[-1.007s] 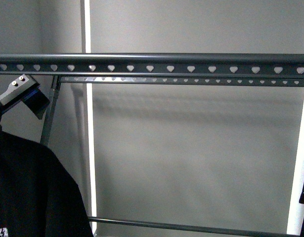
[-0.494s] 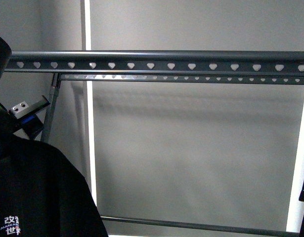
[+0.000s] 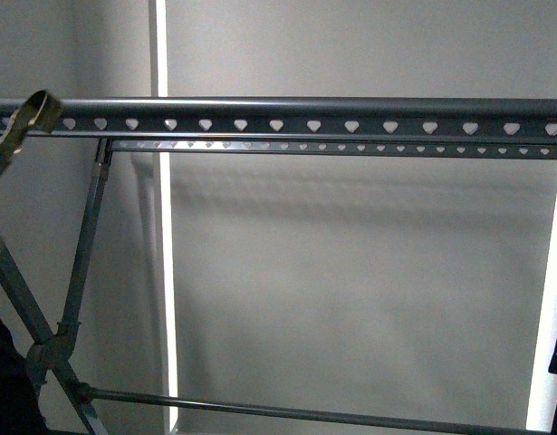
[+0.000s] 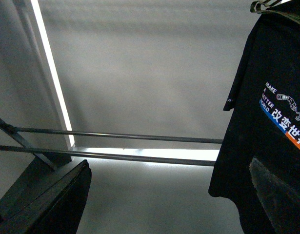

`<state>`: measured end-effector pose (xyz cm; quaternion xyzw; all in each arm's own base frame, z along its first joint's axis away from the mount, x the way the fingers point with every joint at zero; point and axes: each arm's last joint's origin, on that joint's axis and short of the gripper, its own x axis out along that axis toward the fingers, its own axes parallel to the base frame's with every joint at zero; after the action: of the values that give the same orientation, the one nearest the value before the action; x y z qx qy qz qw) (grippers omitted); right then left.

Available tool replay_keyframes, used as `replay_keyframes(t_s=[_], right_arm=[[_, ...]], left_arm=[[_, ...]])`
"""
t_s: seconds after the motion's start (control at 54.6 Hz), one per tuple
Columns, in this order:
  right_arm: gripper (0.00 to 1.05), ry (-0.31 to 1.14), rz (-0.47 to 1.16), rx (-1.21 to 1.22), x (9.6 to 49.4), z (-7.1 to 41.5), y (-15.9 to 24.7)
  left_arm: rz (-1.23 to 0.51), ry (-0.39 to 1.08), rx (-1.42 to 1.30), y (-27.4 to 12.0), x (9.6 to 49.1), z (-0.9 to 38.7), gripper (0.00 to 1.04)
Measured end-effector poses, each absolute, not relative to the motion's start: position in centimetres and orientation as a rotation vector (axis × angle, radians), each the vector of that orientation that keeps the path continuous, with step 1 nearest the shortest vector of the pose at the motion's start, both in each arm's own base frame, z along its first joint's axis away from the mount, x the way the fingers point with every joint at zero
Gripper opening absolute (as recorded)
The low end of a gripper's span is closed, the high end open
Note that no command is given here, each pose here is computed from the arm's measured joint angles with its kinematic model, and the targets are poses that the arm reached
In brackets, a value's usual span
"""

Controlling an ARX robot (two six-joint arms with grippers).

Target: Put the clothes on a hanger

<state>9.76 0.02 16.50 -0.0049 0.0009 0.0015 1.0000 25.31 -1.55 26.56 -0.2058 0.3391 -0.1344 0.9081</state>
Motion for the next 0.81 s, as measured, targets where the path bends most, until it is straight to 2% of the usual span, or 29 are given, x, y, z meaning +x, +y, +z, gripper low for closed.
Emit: replay_keyframes(t_s=[0.128,0.22,0.421,0.531,0.622,0.805], right_arm=[[0.97,0.002,0.003,-0.010,9.8,16.5,0.0],[0.97,0.002,0.003,-0.010,9.8,16.5,0.0],[0.97,0.002,0.003,-0.010,9.8,16.5,0.0],[0.97,0.002,0.003,-0.010,9.8,16.5,0.0],[0.97,0.002,0.003,-0.009,9.8,16.5,0.0],[0.97,0.002,0.003,-0.010,9.8,16.5,0.0]], left_arm=[[-0.526,0.695,-0.229,-1.8,22.2,27.4,0.04],[-0.591,0.592,0.034,-0.9,22.1,27.8,0.04],[-0.636,0.298,0.648,0.2,25.9,29.1,0.04],[-0.672,0.197,0.849,-0.1,28.5,30.1,0.04],[-0.744,0.033,1.041,-1.5,30.9,31.2,0.04],[-0.841,-0.188,1.236,-4.5,32.8,32.9,0.04]])
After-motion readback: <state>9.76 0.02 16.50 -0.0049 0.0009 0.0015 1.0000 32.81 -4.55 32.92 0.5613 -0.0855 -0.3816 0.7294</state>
